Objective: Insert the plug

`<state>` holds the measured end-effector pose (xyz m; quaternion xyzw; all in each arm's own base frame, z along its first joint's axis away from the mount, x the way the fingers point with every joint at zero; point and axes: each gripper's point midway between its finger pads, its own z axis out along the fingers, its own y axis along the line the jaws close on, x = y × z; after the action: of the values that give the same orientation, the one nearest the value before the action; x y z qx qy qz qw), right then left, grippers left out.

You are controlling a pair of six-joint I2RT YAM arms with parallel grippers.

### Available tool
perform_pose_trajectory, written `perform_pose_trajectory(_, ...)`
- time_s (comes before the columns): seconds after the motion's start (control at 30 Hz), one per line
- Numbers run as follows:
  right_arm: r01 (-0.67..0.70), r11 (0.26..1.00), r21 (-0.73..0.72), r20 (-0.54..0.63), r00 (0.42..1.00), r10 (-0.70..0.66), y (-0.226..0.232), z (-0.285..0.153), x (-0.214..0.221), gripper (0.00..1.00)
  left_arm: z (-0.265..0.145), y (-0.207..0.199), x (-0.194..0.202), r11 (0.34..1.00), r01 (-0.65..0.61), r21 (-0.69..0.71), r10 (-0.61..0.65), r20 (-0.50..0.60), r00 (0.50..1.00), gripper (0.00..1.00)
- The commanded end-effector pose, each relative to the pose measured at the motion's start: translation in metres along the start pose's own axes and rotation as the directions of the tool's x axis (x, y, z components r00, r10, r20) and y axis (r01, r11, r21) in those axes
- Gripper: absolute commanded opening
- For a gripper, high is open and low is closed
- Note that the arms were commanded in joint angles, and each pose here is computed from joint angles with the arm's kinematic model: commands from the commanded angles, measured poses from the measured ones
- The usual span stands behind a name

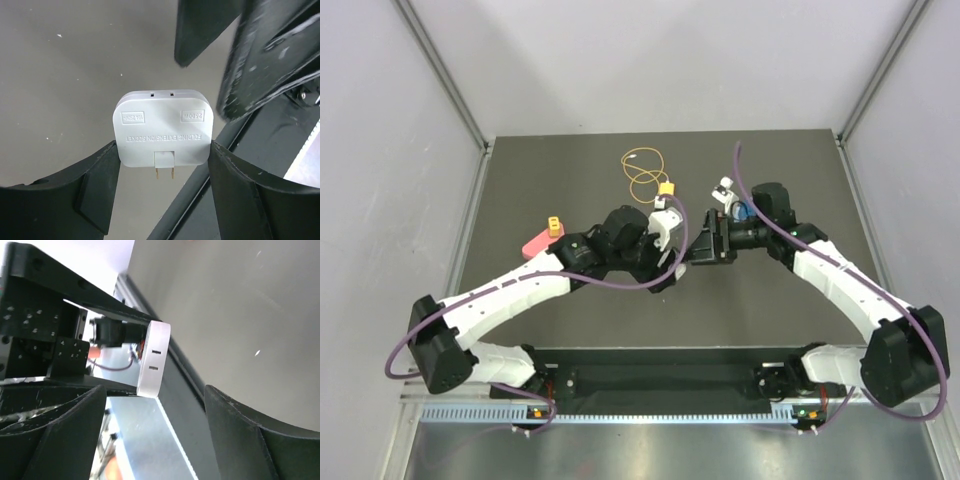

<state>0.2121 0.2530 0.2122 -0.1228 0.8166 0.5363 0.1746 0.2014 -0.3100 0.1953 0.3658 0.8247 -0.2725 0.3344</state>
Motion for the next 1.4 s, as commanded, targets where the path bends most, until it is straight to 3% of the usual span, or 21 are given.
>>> perform_pose_trajectory(0.0, 0.022, 0.999, -0.043, -0.055, 0.998, -0.025, 0.019, 0.004, 0.001, 0.77, -0.019, -0.017, -0.016, 0.994, -0.090, 0.056, 0.088, 0.043, 0.995, 0.00)
perform_pose_trajectory(0.3, -0.005, 0.998, -0.069, -0.227, 0.974, -0.011, 0.028, 0.026, 0.026, 0.59, -0.032, -0.037, -0.009, 0.978, -0.157, 0.136, 0.149, 0.074, 0.986, 0.00)
perform_pose_trajectory(0.43, -0.016, 0.997, -0.071, -0.278, 0.960, -0.004, 0.029, 0.033, 0.038, 0.56, -0.034, -0.041, -0.006, 0.973, -0.176, 0.147, 0.167, 0.073, 0.983, 0.00)
perform_pose_trajectory(0.5, -0.008, 0.997, -0.079, -0.287, 0.958, -0.015, 0.034, 0.035, 0.040, 0.46, -0.033, -0.041, -0.004, 0.972, -0.182, 0.148, 0.173, 0.066, 0.983, 0.00)
perform_pose_trajectory(0.63, -0.025, 0.995, -0.094, -0.311, 0.950, -0.006, 0.037, 0.039, 0.044, 0.35, -0.032, -0.041, 0.000, 0.971, -0.186, 0.150, 0.181, 0.050, 0.982, 0.00)
perform_pose_trajectory(0.77, -0.042, 0.990, -0.135, -0.334, 0.942, -0.006, 0.045, 0.040, 0.051, 0.36, -0.033, -0.040, 0.004, 0.972, -0.188, 0.143, 0.184, 0.036, 0.982, 0.00)
perform_pose_trajectory(0.9, -0.049, 0.986, -0.161, -0.344, 0.939, -0.010, 0.054, 0.038, 0.055, 0.53, -0.035, -0.039, 0.006, 0.972, -0.188, 0.138, 0.186, 0.030, 0.982, 0.00)
perform_pose_trajectory(0.97, -0.058, 0.983, -0.171, -0.348, 0.937, -0.005, 0.058, 0.037, 0.054, 0.51, -0.034, -0.040, 0.009, 0.972, -0.188, 0.142, 0.187, 0.022, 0.982, 0.00)
perform_pose_trajectory(1.07, -0.055, 0.982, -0.179, -0.350, 0.937, -0.011, 0.063, 0.036, 0.055, 0.40, -0.034, -0.038, 0.011, 0.968, -0.214, 0.133, 0.213, 0.018, 0.977, 0.00)
perform_pose_trajectory(1.17, -0.062, 0.983, -0.173, -0.353, 0.936, -0.003, 0.062, 0.037, 0.055, 0.47, -0.035, -0.038, 0.009, 0.968, -0.215, 0.133, 0.213, 0.032, 0.977, 0.00)
perform_pose_trajectory(1.37, -0.075, 0.984, -0.160, -0.369, 0.929, 0.011, 0.058, 0.042, 0.058, 0.48, -0.036, -0.038, 0.007, 0.967, -0.219, 0.129, 0.215, 0.043, 0.976, 0.00)
